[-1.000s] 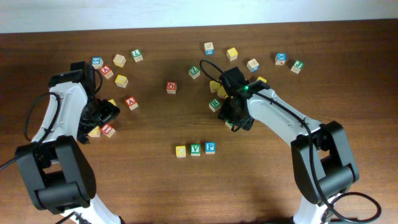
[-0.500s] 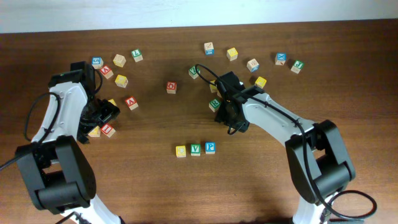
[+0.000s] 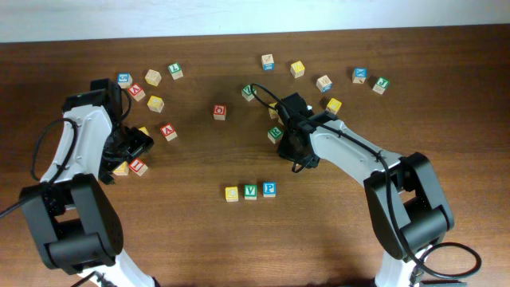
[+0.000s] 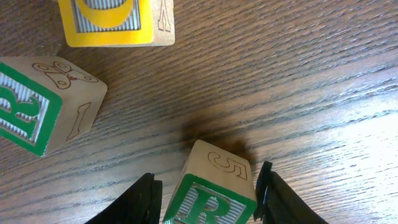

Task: Spell out CVPR
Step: 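Open the right gripper, lift, and move to the green R block, then grasp the green R block with the right gripper and lift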

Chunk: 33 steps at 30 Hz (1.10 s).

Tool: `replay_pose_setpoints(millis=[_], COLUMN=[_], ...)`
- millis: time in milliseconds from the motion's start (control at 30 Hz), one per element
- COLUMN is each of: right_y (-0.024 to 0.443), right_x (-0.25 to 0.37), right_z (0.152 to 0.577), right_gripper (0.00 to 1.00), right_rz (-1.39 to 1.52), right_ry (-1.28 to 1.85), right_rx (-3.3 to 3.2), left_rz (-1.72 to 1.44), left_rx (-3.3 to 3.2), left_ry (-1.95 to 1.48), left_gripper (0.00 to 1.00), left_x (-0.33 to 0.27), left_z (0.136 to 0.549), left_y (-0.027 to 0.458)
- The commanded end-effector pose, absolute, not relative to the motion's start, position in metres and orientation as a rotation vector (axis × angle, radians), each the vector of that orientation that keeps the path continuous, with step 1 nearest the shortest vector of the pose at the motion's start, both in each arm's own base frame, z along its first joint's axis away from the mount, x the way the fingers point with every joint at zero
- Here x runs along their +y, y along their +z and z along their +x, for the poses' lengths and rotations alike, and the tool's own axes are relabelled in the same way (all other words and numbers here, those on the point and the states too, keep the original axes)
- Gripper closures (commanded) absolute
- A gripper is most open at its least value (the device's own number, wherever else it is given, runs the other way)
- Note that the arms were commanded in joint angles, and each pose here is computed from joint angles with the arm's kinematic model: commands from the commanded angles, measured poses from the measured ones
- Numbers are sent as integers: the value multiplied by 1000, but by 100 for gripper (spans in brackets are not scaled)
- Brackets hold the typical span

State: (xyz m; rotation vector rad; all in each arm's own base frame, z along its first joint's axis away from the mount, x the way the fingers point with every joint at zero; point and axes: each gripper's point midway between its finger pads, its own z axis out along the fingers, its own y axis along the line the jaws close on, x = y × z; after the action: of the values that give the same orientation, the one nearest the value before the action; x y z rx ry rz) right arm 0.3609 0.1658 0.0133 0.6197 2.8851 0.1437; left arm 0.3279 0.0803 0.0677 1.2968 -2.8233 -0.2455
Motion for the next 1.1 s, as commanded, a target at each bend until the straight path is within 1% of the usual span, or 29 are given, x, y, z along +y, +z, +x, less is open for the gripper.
replay_pose_setpoints(millis=[0, 67, 167, 300, 400, 500, 567, 700, 800, 833, 867, 933, 967, 1000, 1033, 1067], right_y=[9, 9, 9, 9, 11, 28, 41, 72, 78, 77, 76, 75, 75, 75, 73, 70], right_x=[162, 162, 161, 161, 167, 175, 173, 169, 166, 164, 163, 157, 158, 159, 160, 160], right_z=[360, 359, 358, 357, 356, 352, 348, 327, 315, 313, 313, 317, 319, 322, 324, 325], right_gripper=[60, 60, 68, 69, 69, 68, 68, 69, 69, 68, 62, 57, 52, 44, 39, 37], right_rz=[625, 625, 626, 625, 556, 462, 400, 224, 184, 185, 185, 140, 66, -5, -35, -56], right_ry=[102, 99, 95, 94, 137, 209, 204, 217, 215, 204, 190, 137, 138, 138, 135, 133], right_rx=[2880, 2883, 2887, 2888, 2914, 2931, 2942, 2982, 3016, 3027, 3026, 3008, 2998, 2986, 2975, 2969], left_rz=[1304, 1304, 1305, 1305, 1305, 1305, 1305, 1305, 1305, 1305, 1305, 1305, 1305, 1305, 1305, 1304], left_rx=[-2809, -2809, -2809, -2809, -2809, -2809, -2809, -2809, -2809, -2809, -2809, -2809, -2809, -2809, -2809, -2809], left_ry=[-254, -254, -255, -255, -255, -255, -255, -255, -255, -255, -255, -255, -255, -255, -255, -254], left_gripper=[1, 1, 1, 1, 1, 1, 1, 1, 1, 1, 1, 1, 1, 1, 1, 1], left_x=[83, 83, 83, 83, 83, 83, 83, 83, 83, 83, 83, 83, 83, 83, 83, 83], left_z=[326, 326, 326, 326, 326, 326, 326, 326, 326, 326, 326, 326, 326, 326, 326, 326], left_y=[65, 65, 65, 65, 65, 65, 65, 65, 65, 65, 65, 65, 65, 65, 65, 65])
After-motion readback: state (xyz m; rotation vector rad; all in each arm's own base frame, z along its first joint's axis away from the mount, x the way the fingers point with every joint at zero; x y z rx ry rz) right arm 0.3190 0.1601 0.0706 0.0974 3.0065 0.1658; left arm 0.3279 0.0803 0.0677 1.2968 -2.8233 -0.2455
